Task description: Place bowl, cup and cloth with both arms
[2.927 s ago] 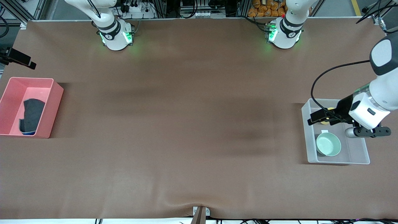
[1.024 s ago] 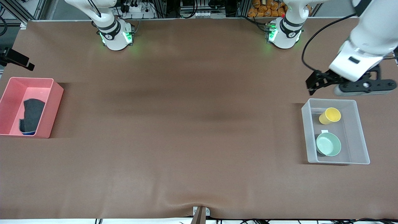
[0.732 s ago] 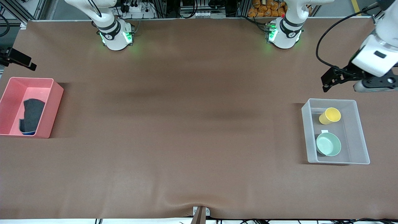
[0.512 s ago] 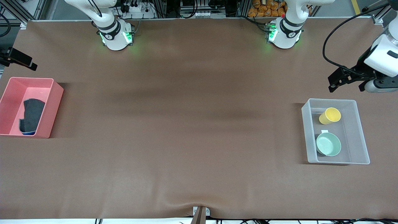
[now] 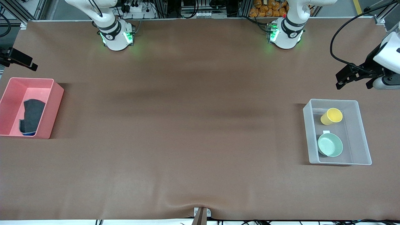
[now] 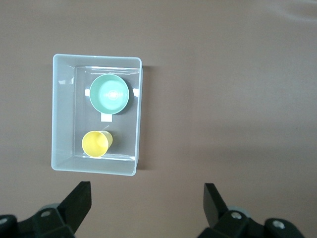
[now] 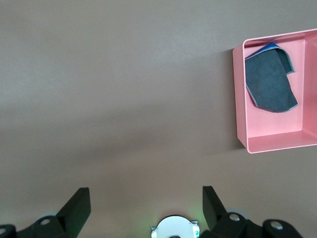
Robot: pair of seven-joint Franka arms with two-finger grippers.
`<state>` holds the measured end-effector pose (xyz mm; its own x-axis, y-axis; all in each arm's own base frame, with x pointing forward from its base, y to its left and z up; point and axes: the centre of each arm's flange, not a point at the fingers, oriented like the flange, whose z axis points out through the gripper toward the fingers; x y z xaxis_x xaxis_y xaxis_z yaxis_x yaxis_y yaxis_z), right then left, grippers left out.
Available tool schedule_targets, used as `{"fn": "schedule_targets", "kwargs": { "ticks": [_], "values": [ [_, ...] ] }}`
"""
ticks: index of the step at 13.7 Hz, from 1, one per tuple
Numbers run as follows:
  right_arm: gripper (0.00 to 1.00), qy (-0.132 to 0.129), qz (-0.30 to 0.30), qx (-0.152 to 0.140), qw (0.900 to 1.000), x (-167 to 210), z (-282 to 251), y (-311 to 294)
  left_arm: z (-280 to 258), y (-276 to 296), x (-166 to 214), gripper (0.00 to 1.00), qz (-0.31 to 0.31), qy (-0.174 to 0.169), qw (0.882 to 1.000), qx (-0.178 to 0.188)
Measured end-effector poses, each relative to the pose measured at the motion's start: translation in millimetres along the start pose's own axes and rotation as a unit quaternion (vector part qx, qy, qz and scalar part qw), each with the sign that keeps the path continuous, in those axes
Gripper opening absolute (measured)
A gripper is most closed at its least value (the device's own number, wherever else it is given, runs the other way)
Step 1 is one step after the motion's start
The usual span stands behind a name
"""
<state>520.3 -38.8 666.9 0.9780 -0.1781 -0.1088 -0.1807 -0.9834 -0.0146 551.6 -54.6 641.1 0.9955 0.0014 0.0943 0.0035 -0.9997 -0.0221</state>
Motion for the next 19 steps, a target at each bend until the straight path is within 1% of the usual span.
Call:
{"fn": "schedule_targets", "kwargs": {
  "ticks": [5, 9, 14, 17, 19],
  "values": [
    [1.00, 0.000, -0.004, 0.000, 1.000, -0.4, 0.1, -3.7, -2.4, -7.8, -1.5, 1.00, -0.005, 0.003, 1.000, -0.001],
    [1.00, 0.000, -0.007, -0.001, 1.000, -0.9, 0.1, -7.8, -8.5, -21.6, 0.2, 1.00, 0.014, 0.011, 1.000, 0.000],
    [1.00, 0.002, -0.007, -0.001, 1.000, -1.1, -1.3, -7.9, -5.8, -22.3, -4.0, 1.00, 0.037, -0.008, 0.999, 0.000],
    [1.00, 0.002, -0.007, -0.001, 1.000, -1.2, -1.6, -7.8, -1.4, -23.0, -8.8, 1.00, 0.039, -0.031, 0.999, 0.001],
    [1.00, 0.002, -0.007, 0.000, 1.000, -1.2, -1.8, -7.8, -0.8, -25.2, -9.2, 1.00, 0.043, -0.033, 0.999, 0.001]
  ]
}}
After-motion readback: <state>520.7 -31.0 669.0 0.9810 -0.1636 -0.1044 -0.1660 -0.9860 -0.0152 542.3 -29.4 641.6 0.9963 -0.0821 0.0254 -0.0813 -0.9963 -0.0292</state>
